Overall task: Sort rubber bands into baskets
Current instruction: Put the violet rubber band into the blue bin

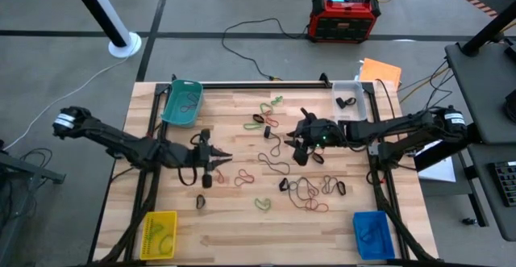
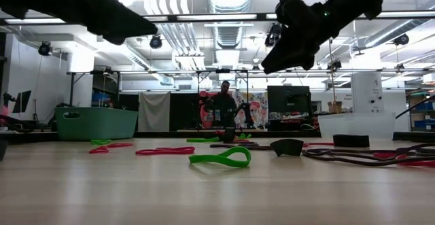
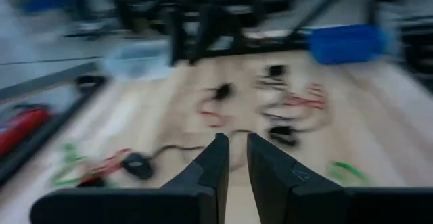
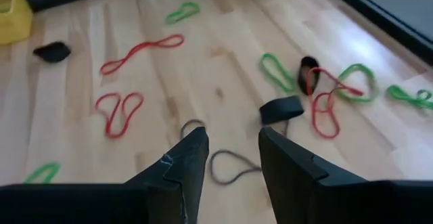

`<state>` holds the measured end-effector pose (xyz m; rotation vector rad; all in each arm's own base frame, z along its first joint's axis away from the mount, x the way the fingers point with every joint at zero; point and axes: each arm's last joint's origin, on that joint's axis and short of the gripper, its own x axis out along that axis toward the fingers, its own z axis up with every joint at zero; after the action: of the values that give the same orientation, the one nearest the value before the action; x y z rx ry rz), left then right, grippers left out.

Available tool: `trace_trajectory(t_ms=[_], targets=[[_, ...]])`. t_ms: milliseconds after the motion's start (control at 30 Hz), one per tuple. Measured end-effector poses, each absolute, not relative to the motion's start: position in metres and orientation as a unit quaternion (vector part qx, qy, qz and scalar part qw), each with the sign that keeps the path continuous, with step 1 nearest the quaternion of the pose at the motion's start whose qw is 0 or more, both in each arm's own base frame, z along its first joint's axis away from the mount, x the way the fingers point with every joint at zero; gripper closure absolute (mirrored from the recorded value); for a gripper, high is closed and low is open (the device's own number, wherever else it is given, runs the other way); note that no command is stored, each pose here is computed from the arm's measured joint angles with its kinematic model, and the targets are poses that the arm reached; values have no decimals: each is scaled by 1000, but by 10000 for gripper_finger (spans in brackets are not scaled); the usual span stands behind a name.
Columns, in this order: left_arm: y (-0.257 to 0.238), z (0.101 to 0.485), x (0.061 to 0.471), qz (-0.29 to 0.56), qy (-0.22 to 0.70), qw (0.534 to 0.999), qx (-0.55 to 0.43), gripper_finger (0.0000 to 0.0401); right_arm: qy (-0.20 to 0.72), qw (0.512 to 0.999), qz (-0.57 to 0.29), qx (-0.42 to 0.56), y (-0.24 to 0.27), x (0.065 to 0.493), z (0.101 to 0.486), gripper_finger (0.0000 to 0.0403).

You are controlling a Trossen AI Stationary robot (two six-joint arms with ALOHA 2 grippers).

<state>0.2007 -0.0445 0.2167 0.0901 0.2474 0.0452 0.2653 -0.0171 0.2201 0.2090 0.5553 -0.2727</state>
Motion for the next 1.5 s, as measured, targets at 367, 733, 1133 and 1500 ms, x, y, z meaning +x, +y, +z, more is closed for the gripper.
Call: trace_trajectory(t_ms=[367, 733, 1133, 1500], targets=[[5, 218, 203, -4, 131, 990, 58, 363, 310, 938, -126, 90, 19, 260, 213, 277], [50, 230, 205, 97, 195, 975, 35, 363, 319, 930, -162, 81, 23, 270, 201, 275], [62, 233, 228, 150, 221, 962, 54, 363, 428, 893, -140, -16, 29, 334, 172, 275], [65, 221, 237, 154, 245, 956, 48, 362, 454, 884, -112, 11, 34, 357, 158, 249]])
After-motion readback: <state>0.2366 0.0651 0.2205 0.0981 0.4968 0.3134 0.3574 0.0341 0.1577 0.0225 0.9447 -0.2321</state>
